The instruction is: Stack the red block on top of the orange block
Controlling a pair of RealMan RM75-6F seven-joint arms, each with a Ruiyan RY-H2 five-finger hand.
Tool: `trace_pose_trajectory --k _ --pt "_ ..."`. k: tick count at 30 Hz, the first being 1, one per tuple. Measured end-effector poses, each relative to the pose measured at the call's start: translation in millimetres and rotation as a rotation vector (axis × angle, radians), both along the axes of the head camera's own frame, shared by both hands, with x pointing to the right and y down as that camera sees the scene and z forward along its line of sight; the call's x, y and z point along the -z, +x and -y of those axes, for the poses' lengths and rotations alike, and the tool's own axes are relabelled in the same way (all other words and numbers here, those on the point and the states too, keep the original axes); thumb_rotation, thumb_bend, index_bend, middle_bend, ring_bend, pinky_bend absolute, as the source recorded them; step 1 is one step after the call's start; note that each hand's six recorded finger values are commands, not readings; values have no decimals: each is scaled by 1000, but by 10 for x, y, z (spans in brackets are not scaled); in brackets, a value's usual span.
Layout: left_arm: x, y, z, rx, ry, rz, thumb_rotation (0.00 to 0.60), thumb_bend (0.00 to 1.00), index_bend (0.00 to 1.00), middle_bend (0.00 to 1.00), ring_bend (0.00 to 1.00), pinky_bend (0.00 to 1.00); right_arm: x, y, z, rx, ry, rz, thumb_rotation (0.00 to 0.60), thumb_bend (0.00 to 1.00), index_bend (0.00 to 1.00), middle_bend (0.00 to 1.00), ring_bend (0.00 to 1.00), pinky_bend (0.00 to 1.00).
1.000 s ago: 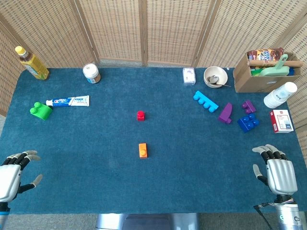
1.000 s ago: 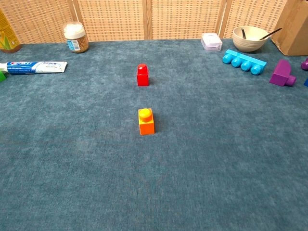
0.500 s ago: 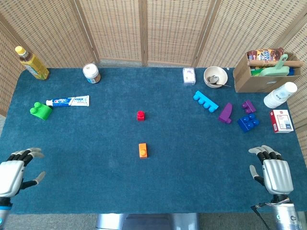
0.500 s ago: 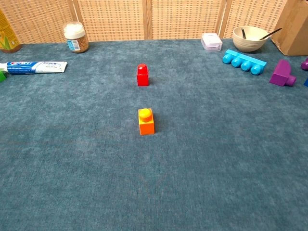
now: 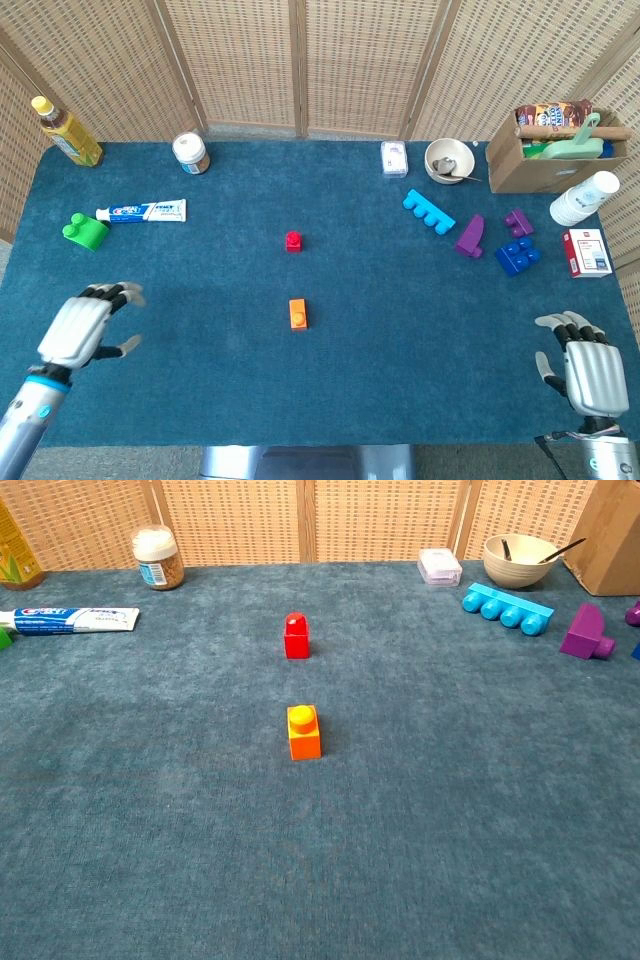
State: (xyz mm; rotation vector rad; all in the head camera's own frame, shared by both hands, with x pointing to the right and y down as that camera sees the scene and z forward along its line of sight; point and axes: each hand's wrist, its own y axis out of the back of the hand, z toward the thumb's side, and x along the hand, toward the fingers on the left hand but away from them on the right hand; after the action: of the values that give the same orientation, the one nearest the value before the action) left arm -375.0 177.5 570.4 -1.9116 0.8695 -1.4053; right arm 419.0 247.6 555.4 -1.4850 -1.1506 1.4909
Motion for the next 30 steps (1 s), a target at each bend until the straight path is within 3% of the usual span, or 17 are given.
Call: trace_pose_trajectory --k 12,21,30 --pt "-168 538 537 -48 -50 -34 600 308 357 279 294 261 10 51 -37 -12 0 0 600 321 325 354 248 341" --pt "-381 979 972 -87 -18 35 600 282 323 236 248 239 65 112 -75 -28 7 -9 600 321 325 354 248 340" --pt "-654 1460 1262 -95 -26 66 600 279 317 217 222 230 65 171 -99 -43 7 -9 600 321 325 354 248 341"
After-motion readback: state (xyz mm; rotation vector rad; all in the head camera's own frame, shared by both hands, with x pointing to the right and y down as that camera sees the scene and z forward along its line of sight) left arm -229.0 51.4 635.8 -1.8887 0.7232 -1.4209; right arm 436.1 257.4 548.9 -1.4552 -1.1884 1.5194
